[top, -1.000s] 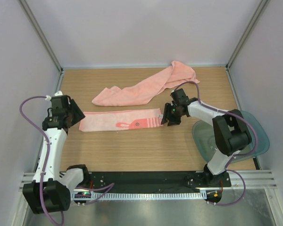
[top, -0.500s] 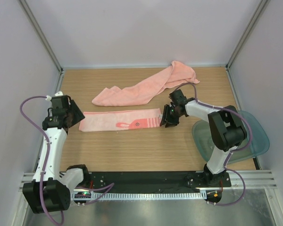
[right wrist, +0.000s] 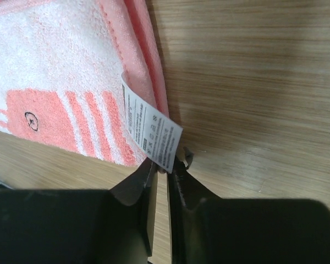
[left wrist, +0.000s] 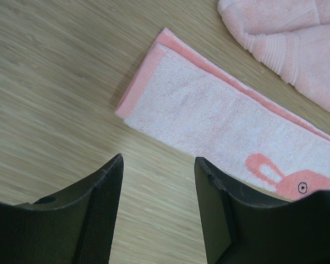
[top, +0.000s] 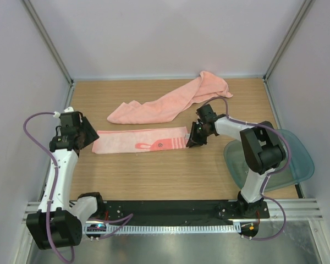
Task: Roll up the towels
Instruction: Fold the towel
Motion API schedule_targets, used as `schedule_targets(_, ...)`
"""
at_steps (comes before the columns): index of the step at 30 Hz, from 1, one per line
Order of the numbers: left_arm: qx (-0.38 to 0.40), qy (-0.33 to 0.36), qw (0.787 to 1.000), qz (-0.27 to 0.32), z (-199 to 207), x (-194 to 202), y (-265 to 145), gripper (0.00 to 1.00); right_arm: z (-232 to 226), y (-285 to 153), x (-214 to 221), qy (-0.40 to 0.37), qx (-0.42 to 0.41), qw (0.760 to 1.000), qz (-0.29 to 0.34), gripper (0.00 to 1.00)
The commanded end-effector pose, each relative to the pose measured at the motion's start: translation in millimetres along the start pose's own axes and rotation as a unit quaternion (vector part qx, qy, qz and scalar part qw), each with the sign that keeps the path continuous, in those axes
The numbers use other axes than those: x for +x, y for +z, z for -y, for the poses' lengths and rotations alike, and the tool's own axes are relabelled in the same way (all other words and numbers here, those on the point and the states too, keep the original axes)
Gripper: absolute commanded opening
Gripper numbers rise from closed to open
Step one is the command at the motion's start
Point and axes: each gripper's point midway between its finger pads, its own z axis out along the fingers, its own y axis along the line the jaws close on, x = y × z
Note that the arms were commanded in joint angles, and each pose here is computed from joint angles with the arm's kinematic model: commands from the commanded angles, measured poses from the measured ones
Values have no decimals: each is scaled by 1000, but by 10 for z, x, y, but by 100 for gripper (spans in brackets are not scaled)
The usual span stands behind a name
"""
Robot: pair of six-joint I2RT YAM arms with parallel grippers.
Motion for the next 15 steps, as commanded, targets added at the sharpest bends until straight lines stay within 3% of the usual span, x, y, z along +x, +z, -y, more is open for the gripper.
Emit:
schedule_targets(1, 9, 4, 1000, 14, 61, -114, -71, 56, -18, 35, -53, 0, -2, 1000, 5, 17)
schedule_targets(9, 19, 1, 999, -28, 46, 177, -214, 56, 299, -250, -164, -12, 76, 996, 36, 1)
schedule_targets(15, 57, -19, 998, 11, 116, 192, -367, 59, 658, -638, -271, 5, 133, 989, 69, 1)
